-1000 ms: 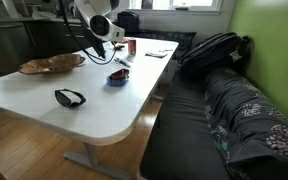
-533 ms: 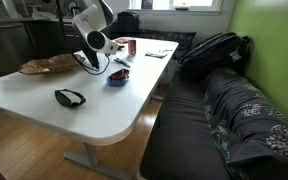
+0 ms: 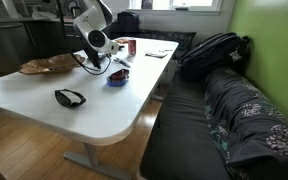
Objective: Take the calculator off of the wooden plate
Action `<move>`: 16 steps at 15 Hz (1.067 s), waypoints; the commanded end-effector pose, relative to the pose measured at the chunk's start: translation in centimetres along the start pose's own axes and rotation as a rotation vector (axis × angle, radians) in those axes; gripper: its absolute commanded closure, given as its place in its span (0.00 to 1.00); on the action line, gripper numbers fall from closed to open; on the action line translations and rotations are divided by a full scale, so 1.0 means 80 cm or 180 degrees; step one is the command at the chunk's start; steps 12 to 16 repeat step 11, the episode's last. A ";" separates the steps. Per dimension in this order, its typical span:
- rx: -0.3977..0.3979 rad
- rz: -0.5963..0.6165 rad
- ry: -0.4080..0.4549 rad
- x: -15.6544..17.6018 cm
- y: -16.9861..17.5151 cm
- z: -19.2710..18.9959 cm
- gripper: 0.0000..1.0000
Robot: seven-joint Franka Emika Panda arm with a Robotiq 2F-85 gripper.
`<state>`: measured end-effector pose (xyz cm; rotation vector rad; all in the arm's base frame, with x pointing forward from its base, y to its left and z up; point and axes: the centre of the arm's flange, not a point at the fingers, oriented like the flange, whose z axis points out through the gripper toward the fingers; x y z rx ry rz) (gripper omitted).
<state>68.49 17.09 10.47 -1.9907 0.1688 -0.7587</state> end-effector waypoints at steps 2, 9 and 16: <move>-0.0360 -0.0052 -0.0086 0.008 -0.002 0.008 0.54; 0.0577 -0.0572 -0.0172 0.034 -0.127 -0.046 0.02; 0.0527 -0.0557 -0.0094 0.050 -0.120 -0.013 0.11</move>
